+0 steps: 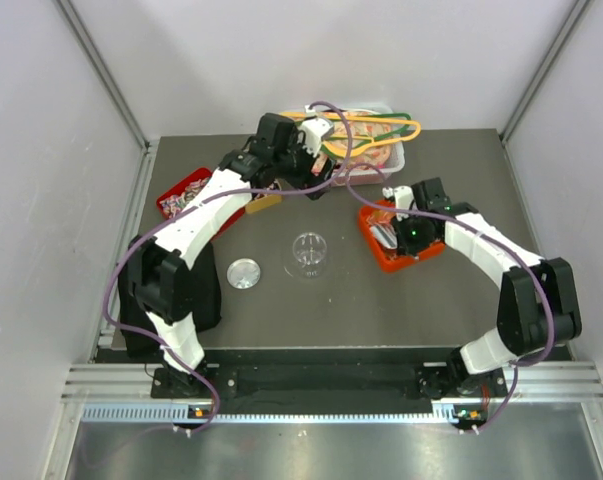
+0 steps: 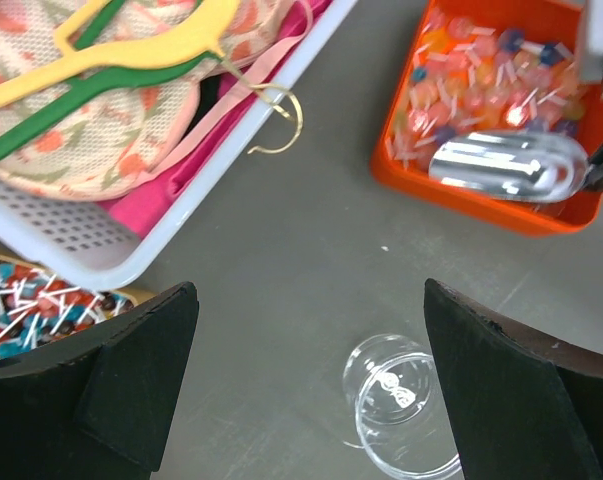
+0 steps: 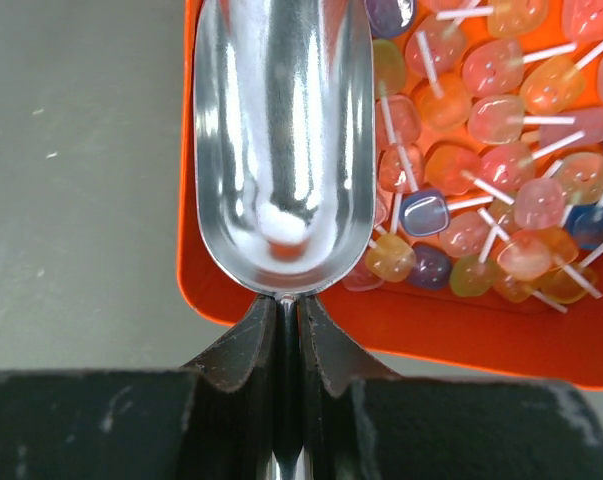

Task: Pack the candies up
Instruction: Move the storage box to the center of the board, then adjust the storage box at the center of the board.

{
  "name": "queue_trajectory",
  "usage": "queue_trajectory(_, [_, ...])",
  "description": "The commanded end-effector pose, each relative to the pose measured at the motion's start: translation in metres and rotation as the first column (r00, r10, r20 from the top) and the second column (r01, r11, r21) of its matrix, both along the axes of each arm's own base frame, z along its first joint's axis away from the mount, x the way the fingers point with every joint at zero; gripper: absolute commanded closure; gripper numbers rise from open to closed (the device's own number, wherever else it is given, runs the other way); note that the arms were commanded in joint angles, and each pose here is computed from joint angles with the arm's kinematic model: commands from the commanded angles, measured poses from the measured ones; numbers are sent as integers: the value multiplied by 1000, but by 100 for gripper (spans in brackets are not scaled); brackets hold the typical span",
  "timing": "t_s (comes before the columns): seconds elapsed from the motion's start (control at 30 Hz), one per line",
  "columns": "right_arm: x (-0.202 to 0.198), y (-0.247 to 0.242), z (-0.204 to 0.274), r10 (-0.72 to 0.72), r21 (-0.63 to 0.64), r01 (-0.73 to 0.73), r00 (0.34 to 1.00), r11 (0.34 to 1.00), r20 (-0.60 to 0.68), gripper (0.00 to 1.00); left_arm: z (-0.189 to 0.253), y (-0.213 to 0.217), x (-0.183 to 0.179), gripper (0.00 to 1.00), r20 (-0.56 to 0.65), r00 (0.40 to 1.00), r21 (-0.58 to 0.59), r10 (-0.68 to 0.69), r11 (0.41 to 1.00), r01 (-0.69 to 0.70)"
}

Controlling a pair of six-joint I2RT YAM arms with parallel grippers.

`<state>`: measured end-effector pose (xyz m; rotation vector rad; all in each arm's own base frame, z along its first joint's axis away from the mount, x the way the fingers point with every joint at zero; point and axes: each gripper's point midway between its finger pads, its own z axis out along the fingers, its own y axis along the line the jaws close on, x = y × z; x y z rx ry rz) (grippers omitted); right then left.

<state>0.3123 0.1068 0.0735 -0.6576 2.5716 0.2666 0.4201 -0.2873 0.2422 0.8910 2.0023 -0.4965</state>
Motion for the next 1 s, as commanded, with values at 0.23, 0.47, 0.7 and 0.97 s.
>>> queue_trajectory(0.23, [19, -28, 65, -61, -25, 67, 980, 997, 189, 100, -12, -44, -2, 1, 30, 994, -53, -102, 993, 104])
queue_trajectory(0.47, [22, -79, 90, -37, -191, 79, 976, 978, 212, 100, -40, -89, 15, 5, 93, 980, -4, -178, 984, 179])
queue_trajectory(0.7, [10, -93, 117, 75, -290, -8, 972, 957, 221, 100, -77, -121, 30, 14, 48, 983, -6, -176, 984, 176])
queue_trajectory(0.97, [-7, -94, 134, 147, -315, -71, 964, 946, 223, 100, -100, -132, 40, 25, 55, 987, 5, -150, 989, 150])
